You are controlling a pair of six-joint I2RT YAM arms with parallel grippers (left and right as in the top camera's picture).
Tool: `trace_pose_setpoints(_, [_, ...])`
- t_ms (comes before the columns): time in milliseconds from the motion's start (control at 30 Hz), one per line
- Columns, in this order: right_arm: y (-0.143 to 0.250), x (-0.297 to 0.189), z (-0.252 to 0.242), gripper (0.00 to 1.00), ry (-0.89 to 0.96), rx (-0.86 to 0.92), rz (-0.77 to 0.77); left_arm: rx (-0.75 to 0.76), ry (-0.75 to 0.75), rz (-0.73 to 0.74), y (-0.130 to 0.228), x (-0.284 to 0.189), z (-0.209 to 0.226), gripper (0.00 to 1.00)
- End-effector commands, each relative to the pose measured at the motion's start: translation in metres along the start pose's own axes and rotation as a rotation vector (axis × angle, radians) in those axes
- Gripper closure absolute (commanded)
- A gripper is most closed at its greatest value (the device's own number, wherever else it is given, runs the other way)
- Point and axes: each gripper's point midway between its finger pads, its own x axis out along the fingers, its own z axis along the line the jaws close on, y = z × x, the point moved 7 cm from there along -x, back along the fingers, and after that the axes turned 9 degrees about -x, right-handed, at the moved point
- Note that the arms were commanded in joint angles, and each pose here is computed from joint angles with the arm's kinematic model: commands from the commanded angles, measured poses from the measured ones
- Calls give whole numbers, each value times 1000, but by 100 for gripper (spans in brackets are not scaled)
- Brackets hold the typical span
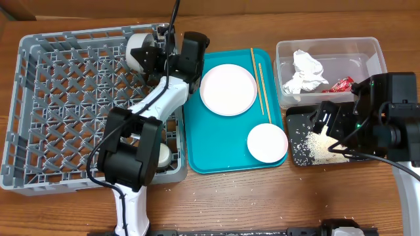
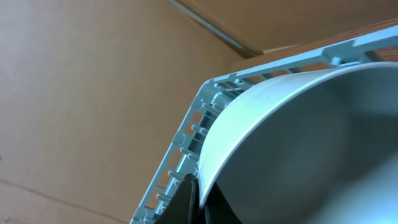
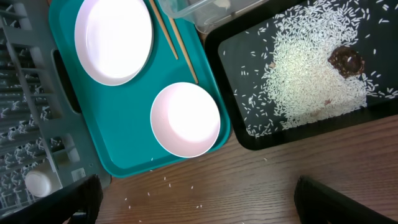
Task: Sort waste into correct bins and load items into the dishwasher
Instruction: 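Carry the white bowl into the dish rack's back corner and release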
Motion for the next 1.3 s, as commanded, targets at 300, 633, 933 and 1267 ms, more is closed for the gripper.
trace_pose_setpoints(300, [-3,-6,1,0,3,-11,-30,48,158,-73,0,-44,-31,38])
trace_pose_setpoints(633, [-3,-6,1,0,3,-11,-30,5,184,-104,-37,-51,-15,23])
trace_pose_setpoints(933, [-3,-6,1,0,3,-11,-30,-89,367,-238,-98,-132,36,17])
trace_pose_setpoints(1267, [-3,-6,1,0,3,-11,-30,-12,1326,203,-25,-229,36,30])
